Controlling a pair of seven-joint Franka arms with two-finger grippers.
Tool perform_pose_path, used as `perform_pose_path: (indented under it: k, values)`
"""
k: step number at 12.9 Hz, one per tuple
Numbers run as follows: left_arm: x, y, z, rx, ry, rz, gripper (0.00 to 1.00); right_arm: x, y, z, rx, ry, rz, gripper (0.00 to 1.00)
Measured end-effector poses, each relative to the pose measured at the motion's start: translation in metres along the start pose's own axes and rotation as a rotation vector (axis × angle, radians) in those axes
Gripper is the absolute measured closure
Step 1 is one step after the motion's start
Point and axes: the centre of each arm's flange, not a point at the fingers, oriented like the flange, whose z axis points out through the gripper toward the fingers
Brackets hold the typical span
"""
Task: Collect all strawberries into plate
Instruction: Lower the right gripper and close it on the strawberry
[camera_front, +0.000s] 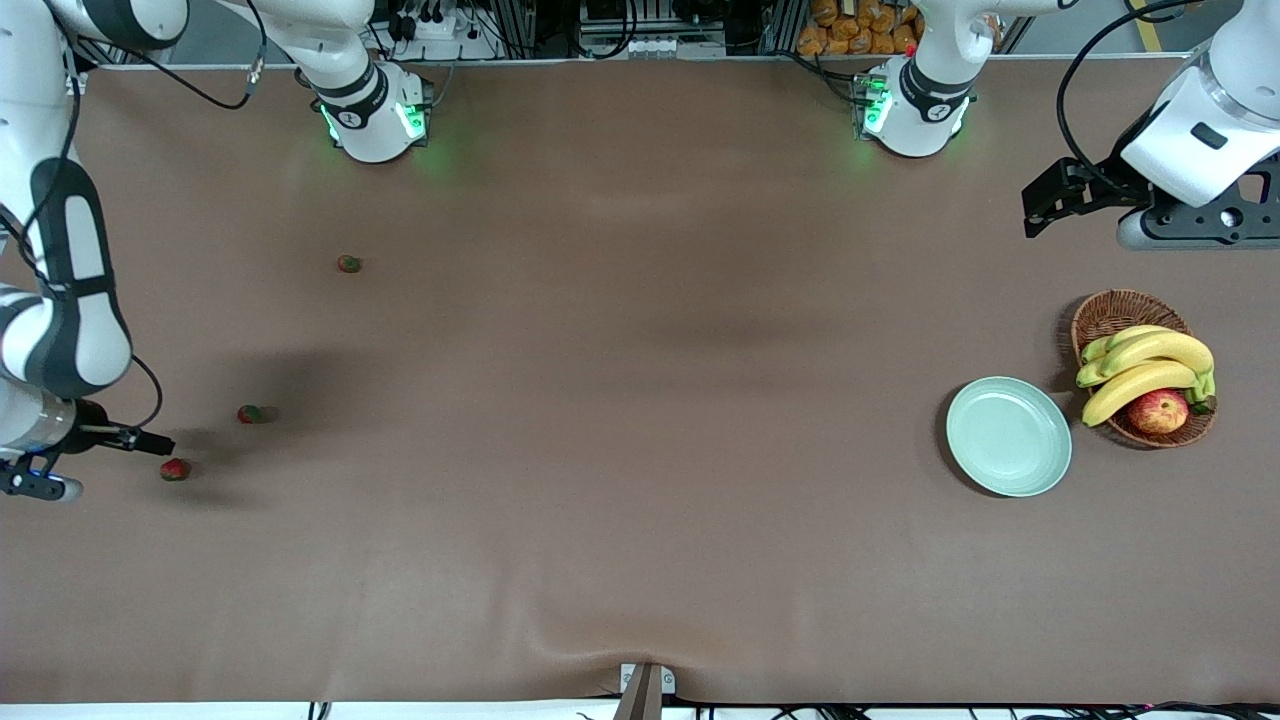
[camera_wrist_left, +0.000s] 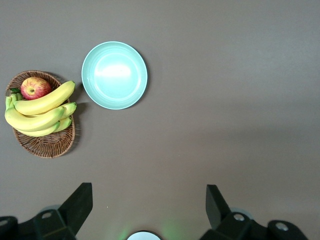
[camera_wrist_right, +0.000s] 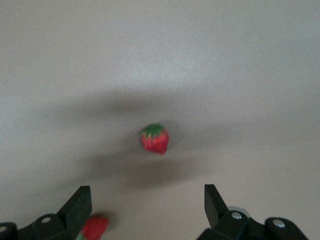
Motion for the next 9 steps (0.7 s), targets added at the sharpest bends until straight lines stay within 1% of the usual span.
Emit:
perform_pose_path:
  k: [2, 5, 6, 7, 8, 9]
  values:
    - [0.001, -0.003, 0.000, 0.000, 0.000, -0.006, 0.00, 0.005, -0.001, 0.020, -0.008, 0.043, -0.014, 0.00]
    - [0.001, -0.006, 0.000, -0.001, -0.001, -0.012, 0.00, 0.006, -0.002, 0.042, -0.013, 0.053, -0.018, 0.02]
    - [0.001, -0.006, 0.000, -0.001, -0.001, -0.012, 0.00, 0.007, -0.002, 0.045, -0.013, 0.054, -0.019, 0.10]
    - [0.001, -0.006, 0.000, -0.001, -0.001, -0.012, 0.00, 0.007, -0.003, 0.046, -0.013, 0.053, -0.019, 0.20]
    - [0.001, -0.006, 0.000, -0.001, -0.001, -0.012, 0.00, 0.007, -0.003, 0.047, -0.013, 0.052, -0.021, 0.25]
    - [0.001, -0.007, 0.000, -0.001, -0.001, -0.012, 0.00, 0.007, -0.003, 0.048, -0.014, 0.050, -0.024, 0.25]
